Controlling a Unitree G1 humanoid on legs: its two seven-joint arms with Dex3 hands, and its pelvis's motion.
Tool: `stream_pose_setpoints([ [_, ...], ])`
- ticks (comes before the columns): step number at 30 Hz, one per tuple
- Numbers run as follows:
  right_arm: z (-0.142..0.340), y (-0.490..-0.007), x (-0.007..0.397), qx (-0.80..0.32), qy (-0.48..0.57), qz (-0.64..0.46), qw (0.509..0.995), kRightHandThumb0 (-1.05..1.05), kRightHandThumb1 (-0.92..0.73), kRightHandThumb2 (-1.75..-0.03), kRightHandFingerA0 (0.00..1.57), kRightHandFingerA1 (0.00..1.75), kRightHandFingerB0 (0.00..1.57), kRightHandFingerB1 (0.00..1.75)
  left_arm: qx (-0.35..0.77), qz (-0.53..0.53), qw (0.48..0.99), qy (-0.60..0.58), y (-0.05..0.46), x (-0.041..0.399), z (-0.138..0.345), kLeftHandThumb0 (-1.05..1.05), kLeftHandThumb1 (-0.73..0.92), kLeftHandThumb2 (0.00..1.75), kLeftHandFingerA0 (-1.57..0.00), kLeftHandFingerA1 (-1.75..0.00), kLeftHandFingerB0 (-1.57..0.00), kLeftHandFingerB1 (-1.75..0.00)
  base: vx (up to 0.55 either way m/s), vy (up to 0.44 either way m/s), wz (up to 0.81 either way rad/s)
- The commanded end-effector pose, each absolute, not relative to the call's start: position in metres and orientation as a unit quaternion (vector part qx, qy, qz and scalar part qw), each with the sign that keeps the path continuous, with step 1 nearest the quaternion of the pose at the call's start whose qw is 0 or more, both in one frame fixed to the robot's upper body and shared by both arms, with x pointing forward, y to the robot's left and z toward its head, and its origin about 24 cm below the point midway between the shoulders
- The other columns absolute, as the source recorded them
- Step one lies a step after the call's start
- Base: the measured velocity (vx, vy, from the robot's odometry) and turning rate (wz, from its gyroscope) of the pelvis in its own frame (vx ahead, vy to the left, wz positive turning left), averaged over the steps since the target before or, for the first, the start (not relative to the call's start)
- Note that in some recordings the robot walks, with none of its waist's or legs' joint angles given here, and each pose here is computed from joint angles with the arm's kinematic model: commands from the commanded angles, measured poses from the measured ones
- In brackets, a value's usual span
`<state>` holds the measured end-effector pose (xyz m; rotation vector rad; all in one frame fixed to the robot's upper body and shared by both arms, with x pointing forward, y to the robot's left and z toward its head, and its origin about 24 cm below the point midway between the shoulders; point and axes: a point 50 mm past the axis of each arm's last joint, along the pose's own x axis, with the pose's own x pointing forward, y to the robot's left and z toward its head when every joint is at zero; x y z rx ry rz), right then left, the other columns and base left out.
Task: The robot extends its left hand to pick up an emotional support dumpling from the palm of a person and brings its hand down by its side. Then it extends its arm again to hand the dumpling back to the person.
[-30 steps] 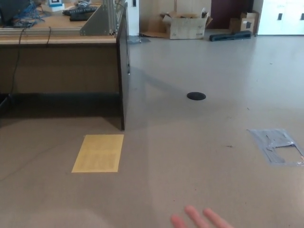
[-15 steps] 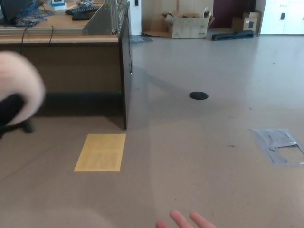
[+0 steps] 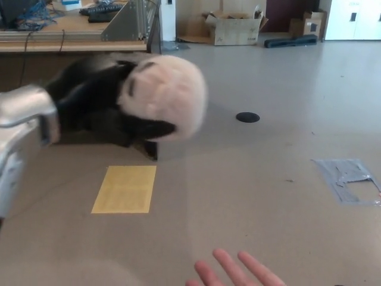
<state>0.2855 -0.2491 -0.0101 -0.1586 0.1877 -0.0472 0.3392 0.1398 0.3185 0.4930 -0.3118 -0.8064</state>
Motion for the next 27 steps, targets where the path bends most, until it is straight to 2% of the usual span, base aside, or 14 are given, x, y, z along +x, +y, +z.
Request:
stream_pose_setpoints([
  [1,-0.004,-0.247,0.293,-0.079,0.088,-0.024,0.993,-0.38,-0.65,-0.59,0.84,0.52,0.43,0.34,0.399,-0.464,0.773,-0.166,0.090,0.319,0.336,-0.13,0.66,0.78,-1.05,-1.20,-0.95,-0.82,0.00,0.000,0.00],
  [4,-0.003,-0.248,0.294,-0.081,0.088,-0.024,0.993,-0.38,-0.65,-0.59,0.84,0.52,0.43,0.34,0.401,-0.464,0.772,-0.164,0.090,0.319,0.337,-0.13,0.66,0.78,-1.05,-1.20,-0.95,-0.82,0.00,0.000,0.00],
  [7,-0.002,-0.247,0.295,-0.085,0.090,-0.015,0.992,-0.41,-0.64,-0.59,0.85,0.52,0.43,0.34,0.447,-0.520,0.712,-0.150,0.049,0.308,0.331,-0.09,0.66,0.80,-1.06,-1.14,-0.96,-0.82,0.00,0.000,0.02],
  [13,-0.001,-0.246,0.296,-0.098,0.087,-0.012,0.991,-0.39,-0.65,-0.59,0.86,0.51,0.42,0.34,0.466,-0.548,0.680,-0.141,0.029,0.299,0.321,-0.12,0.68,0.76,-1.07,-1.08,-0.96,-0.78,0.00,0.000,0.01],
  [15,0.001,-0.247,0.297,-0.094,0.088,-0.011,0.992,-0.38,-0.66,-0.59,0.82,0.51,0.39,0.34,0.474,-0.556,0.667,-0.144,0.025,0.296,0.317,-0.13,0.67,0.77,-1.09,-1.07,-0.98,-0.79,0.00,0.000,0.00],
  [17,0.002,-0.248,0.299,-0.096,0.087,-0.012,0.991,-0.41,-0.63,-0.59,0.75,0.50,0.50,0.40,0.487,-0.564,0.652,-0.142,0.022,0.292,0.316,-0.13,0.66,0.80,-1.09,-1.05,-0.96,-0.80,0.00,0.000,0.00],
  [18,0.003,-0.248,0.300,-0.099,0.088,-0.012,0.991,-0.41,-0.63,-0.59,0.75,0.50,0.50,0.40,0.489,-0.566,0.648,-0.141,0.022,0.291,0.316,-0.13,0.66,0.80,-1.09,-1.05,-0.96,-0.80,0.00,0.000,0.00],
  [19,0.004,-0.248,0.300,-0.113,0.086,-0.007,0.990,-0.41,-0.67,-0.60,0.81,0.53,0.59,0.44,0.491,-0.568,0.646,-0.140,0.021,0.290,0.315,-0.13,0.64,0.84,-1.12,-1.01,-0.97,-0.80,0.00,0.000,0.00],
  [22,0.008,-0.247,0.299,-0.116,0.048,0.013,0.992,-0.31,-0.67,-0.61,0.89,0.62,0.64,0.49,0.498,-0.573,0.636,-0.139,0.019,0.287,0.311,-0.12,0.64,0.84,-1.14,-0.98,-0.98,-0.81,0.00,0.000,0.00],
  [23,0.008,-0.246,0.300,-0.121,0.049,0.014,0.991,-0.28,-0.68,-0.60,0.91,0.95,0.68,0.49,0.501,-0.574,0.633,-0.137,0.021,0.287,0.309,-0.13,0.65,0.85,-1.11,-1.00,-0.95,-0.84,0.00,0.000,0.00],
  [24,0.008,-0.244,0.302,-0.127,0.053,0.015,0.990,-0.28,-0.68,-0.60,0.91,0.95,0.68,0.49,0.506,-0.574,0.630,-0.133,0.024,0.287,0.306,-0.13,0.65,0.85,-1.11,-1.00,-0.95,-0.84,0.00,0.000,0.00],
  [25,0.007,-0.244,0.302,-0.129,0.054,0.016,0.990,-0.32,-0.69,-0.61,0.95,0.85,0.66,0.47,0.506,-0.574,0.630,-0.131,0.024,0.287,0.304,-0.13,0.64,0.87,-1.11,-1.02,-0.95,-0.87,0.00,0.000,0.00],
  [26,0.007,-0.243,0.302,-0.133,0.059,0.014,0.989,-0.40,-0.72,-0.62,0.96,0.94,0.65,0.45,0.511,-0.574,0.626,-0.130,0.025,0.287,0.302,-0.14,0.65,0.88,-1.12,-1.04,-0.94,-0.89,0.00,0.000,0.00],
  [27,0.006,-0.242,0.302,-0.140,0.065,0.011,0.988,-0.40,-0.72,-0.62,0.96,0.94,0.65,0.45,0.517,-0.574,0.621,-0.129,0.025,0.287,0.300,-0.14,0.65,0.88,-1.12,-1.04,-0.94,-0.89,0.00,0.000,0.00],
])
